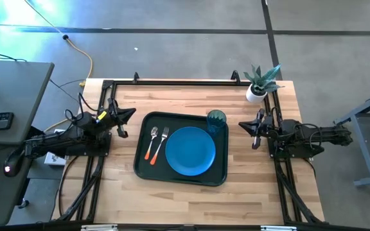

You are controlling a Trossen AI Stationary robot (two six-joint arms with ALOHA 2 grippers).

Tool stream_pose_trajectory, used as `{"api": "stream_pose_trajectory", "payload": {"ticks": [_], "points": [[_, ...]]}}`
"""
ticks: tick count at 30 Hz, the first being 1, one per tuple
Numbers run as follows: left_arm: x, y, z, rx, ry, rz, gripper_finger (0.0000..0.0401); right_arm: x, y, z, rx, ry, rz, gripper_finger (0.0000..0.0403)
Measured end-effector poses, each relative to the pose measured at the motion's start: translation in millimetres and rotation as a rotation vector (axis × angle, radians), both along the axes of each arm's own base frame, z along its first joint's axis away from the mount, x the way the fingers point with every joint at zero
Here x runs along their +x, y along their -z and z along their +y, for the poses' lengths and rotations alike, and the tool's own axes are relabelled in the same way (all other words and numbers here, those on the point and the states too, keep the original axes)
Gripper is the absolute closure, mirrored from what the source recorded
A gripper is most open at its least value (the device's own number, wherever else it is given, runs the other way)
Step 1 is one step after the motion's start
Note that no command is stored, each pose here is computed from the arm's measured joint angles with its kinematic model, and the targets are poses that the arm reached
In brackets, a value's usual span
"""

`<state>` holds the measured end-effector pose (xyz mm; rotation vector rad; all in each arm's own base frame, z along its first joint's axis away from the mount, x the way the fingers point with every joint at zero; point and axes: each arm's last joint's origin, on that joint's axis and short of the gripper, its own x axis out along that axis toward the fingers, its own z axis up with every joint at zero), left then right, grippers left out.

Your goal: Pick and place plate/cup/fork/spoon on tray

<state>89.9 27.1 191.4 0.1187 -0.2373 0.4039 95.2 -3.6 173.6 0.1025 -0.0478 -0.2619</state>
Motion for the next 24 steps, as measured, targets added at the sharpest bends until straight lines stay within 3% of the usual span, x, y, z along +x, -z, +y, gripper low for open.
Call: {"api": "stream_pose_trajectory", "payload": {"ticks": [24], "points": [[0.0,0.0,0.0,0.000,0.000,0.000,0.0396,0.0,0.0,0.0,0.000,0.000,0.000,0.0402]]}}
